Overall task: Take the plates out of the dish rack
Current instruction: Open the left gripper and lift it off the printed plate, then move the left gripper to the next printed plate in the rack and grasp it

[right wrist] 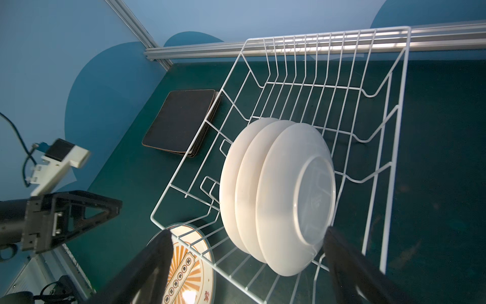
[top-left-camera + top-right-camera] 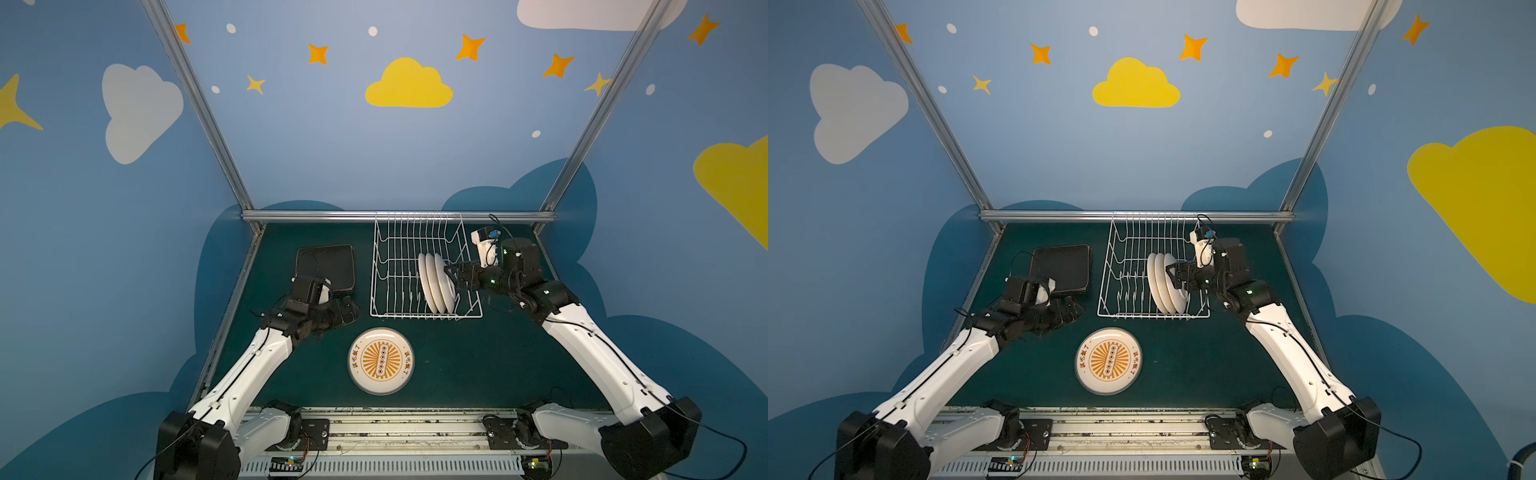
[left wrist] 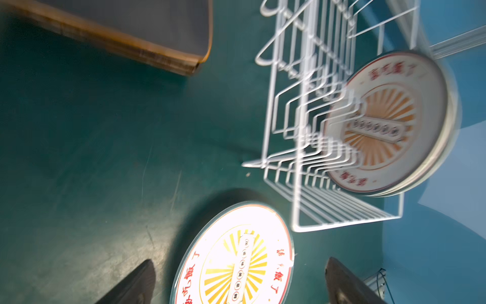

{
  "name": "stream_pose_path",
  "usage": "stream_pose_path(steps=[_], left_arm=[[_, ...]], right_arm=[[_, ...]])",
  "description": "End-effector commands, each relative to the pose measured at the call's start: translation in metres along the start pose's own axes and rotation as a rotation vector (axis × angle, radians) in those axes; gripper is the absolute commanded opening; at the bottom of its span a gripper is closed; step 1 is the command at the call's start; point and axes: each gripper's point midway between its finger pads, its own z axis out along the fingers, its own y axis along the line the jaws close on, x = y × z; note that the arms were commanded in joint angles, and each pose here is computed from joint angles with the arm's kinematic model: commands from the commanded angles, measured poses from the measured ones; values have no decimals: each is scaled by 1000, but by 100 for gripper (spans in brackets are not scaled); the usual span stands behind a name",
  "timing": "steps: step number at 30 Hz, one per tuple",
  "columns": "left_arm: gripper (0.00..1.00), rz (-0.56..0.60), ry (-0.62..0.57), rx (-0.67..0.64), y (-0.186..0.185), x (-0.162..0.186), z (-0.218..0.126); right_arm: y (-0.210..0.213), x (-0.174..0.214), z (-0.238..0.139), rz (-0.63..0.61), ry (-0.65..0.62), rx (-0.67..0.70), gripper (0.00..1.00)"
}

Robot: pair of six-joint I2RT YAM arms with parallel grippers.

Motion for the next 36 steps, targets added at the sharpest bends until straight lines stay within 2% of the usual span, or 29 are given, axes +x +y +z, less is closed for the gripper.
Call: stream_pose_path(steps=[1,6,11,14,19,22,30,36], left_arm=[[99,84,7,39,-23,-13,-14],[99,150,-9,127,-65,-39,-24],[99,212,29,199,-106,-55,-18],[99,209,52,231,-125,-60,-6],[97,190,105,271,-149,-57,23],[95,188,136,289,-162,-54,38],[84,185,239,287,-180,-39,78],[68,200,226,226,-184,-43,105]], right_arm=[[0,-5,-3,-14,10,22,89],[-2,-5,-3,-28,22,34,90],[-9,0,-5,-15,36,70,91],[-11,3,-6,4,38,82,91],[-30,4,-15,44,47,184,91],[-32,5,-18,39,39,185,91],[-34,12,-21,52,31,182,91],[-33,3,-31,24,4,184,91]])
